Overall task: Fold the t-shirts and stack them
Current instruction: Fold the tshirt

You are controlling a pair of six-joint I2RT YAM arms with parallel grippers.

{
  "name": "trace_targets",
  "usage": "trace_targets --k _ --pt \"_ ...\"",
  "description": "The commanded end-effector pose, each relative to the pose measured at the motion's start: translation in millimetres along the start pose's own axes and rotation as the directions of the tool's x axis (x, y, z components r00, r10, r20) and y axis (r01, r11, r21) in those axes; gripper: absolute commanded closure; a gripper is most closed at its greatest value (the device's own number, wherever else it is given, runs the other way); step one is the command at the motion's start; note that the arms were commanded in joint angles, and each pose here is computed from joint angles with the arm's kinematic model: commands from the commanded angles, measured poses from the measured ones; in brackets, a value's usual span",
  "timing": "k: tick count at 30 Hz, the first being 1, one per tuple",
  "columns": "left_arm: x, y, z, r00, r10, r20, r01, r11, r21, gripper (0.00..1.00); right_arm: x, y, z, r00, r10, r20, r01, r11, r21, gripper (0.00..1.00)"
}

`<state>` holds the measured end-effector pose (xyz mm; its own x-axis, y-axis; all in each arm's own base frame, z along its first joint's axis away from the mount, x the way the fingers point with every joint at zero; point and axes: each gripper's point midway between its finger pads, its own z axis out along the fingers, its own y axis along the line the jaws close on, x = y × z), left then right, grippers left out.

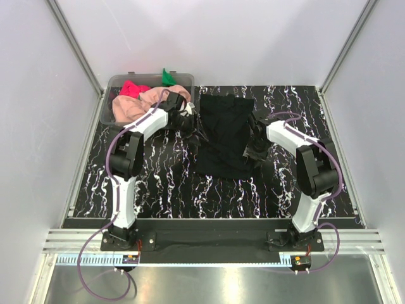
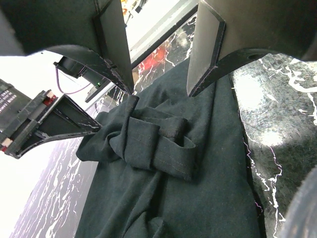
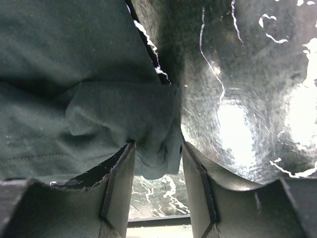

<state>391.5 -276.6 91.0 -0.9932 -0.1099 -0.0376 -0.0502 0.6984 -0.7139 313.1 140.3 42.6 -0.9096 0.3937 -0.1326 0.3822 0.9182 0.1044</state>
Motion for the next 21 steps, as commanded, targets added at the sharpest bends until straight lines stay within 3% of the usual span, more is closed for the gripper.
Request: trace_targets --k 1,12,13,18,19,21 --pt "6 -15 -15 0.999 0.033 0.003 -0.033 0.999 0.038 0.49 -8 6 6 1.000 -0.009 0.017 0.009 1.000 -0.028 0.50" --pt "18 -10 -22 0.999 0.041 0.004 -0.041 0.999 0.023 0.50 -13 12 14 0.999 -0.048 0.019 0.049 0.998 -0.044 0.53" --pt "19 -9 -21 0.999 0.038 0.001 -0.038 0.999 0.020 0.50 -13 13 15 0.998 -0.051 0.020 0.052 0.998 -0.047 0.63" --pt "21 -7 -22 0.999 0.039 0.001 -0.039 0.999 0.016 0.50 -18 17 9 0.998 -0.058 0.039 0.061 0.996 -0.061 0.78" --pt "21 -8 -22 0.999 0.039 0.001 -0.039 0.999 0.016 0.50 -19 17 8 0.998 -0.057 0.042 0.059 0.996 -0.064 0.91" --pt "21 -6 -21 0.999 0.036 0.000 -0.036 0.999 0.011 0.50 -20 18 5 0.997 -0.059 0.049 0.062 0.996 -0.068 1.00"
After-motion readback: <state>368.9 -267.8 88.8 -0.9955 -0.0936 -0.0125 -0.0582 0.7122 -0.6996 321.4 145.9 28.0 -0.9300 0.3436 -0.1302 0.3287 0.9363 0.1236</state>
